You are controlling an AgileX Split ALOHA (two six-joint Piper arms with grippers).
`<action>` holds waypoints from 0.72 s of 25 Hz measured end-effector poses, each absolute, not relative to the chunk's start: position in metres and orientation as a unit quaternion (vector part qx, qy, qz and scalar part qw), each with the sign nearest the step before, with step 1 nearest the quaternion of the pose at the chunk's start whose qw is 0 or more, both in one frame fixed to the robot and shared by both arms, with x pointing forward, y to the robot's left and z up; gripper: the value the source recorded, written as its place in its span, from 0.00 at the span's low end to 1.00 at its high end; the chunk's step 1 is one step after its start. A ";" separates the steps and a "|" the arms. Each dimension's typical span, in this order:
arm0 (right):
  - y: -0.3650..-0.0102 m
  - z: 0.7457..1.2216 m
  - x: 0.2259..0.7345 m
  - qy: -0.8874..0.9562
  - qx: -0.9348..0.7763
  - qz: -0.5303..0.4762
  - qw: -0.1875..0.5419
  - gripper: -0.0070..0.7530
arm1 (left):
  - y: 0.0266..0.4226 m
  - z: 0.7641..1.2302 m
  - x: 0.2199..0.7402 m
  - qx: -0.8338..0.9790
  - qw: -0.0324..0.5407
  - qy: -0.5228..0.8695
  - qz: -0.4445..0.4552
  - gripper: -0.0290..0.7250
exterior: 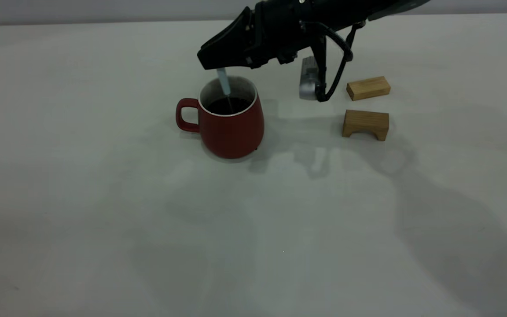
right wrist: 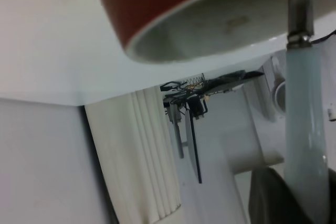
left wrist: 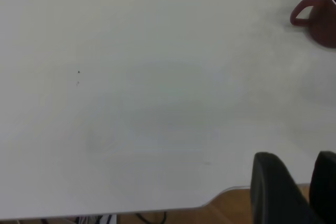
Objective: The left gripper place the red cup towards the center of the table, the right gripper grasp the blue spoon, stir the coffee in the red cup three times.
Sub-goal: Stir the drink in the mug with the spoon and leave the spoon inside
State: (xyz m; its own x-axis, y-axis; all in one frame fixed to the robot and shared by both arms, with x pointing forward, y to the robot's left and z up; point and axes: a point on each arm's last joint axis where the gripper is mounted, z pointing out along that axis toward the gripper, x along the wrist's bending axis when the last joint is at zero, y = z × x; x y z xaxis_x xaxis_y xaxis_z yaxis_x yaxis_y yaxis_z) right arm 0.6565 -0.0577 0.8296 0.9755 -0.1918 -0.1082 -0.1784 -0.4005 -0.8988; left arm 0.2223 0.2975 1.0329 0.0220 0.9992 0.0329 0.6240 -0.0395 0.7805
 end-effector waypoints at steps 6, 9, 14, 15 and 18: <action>-0.049 0.834 0.655 -0.029 -0.831 -0.110 0.545 0.21 | 0.298 1.033 0.222 0.649 0.299 0.625 0.314 0.36; -0.052 0.834 0.657 -0.096 -0.824 -0.159 0.536 0.21 | 0.298 1.033 0.222 0.649 0.299 0.625 0.314 0.36; -0.065 0.831 0.659 -0.095 -0.834 -0.138 0.526 0.21 | 0.298 1.033 0.222 0.649 0.299 0.625 0.314 0.36; -0.068 0.830 0.660 -0.073 -0.838 -0.122 0.526 0.21 | 0.298 1.033 0.222 0.649 0.299 0.625 0.314 0.36; -0.069 0.830 0.658 -0.008 -0.843 -0.065 0.534 0.21 | 0.298 1.033 0.222 0.649 0.299 0.625 0.314 0.36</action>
